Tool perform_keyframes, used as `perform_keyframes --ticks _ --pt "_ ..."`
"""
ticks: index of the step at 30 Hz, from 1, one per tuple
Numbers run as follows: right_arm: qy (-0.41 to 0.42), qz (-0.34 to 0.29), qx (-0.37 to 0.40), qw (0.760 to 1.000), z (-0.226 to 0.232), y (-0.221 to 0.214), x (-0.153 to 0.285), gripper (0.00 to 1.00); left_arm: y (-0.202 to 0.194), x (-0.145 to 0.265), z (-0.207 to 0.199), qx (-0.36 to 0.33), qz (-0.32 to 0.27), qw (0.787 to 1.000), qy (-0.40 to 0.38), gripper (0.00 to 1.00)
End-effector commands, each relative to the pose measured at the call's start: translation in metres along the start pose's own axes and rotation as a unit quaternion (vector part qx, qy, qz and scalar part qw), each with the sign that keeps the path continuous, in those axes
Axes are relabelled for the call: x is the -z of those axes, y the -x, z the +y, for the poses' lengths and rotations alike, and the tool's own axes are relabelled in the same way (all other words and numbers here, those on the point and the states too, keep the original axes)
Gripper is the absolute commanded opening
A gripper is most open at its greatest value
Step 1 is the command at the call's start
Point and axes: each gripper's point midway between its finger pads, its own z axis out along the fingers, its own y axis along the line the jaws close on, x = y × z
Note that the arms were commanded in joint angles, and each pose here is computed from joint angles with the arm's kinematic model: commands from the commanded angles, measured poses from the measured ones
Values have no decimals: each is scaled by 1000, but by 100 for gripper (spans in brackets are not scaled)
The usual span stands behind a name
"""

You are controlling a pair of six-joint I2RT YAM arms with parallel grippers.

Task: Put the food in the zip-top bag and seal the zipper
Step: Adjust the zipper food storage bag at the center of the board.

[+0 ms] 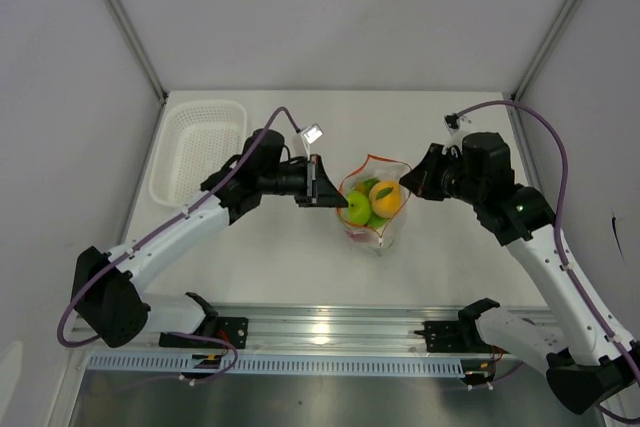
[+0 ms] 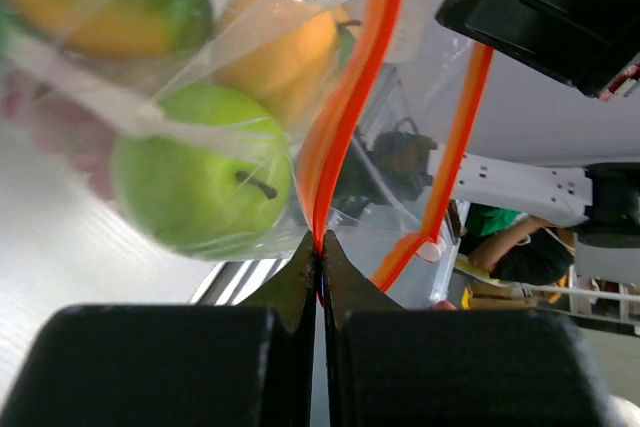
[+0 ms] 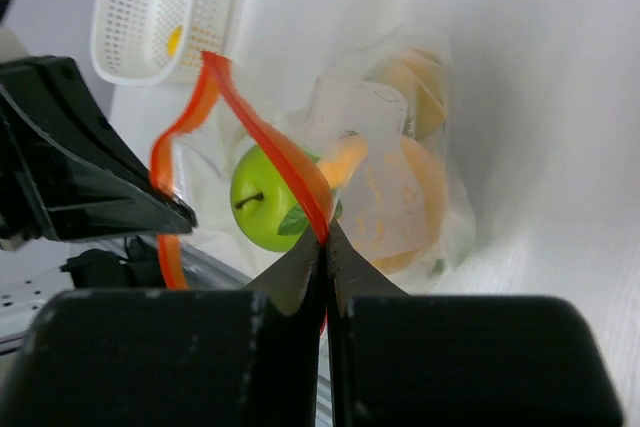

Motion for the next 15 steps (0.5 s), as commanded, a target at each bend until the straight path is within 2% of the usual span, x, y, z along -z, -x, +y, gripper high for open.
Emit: perform_keyframes --ticks 1,4,6,9,10,15 --pt "76 -31 -16 996 33 20 2 0 6 8 -49 -30 -11 997 -71 0" --pt "80 -17 -19 996 34 16 -3 0 16 14 -31 -26 -45 998 -28 1" --pt "65 -27 -5 997 29 19 5 0 24 25 -16 -19 -74 997 6 1" --pt "45 -45 5 998 24 25 17 0 26 30 -6 -9 -88 996 15 1" --pt "59 -37 -1 998 27 19 13 0 24 24 -12 14 -76 997 -7 1" --pt "93 5 -47 995 32 -8 -13 0 10 -3 -38 13 -31 997 -64 1"
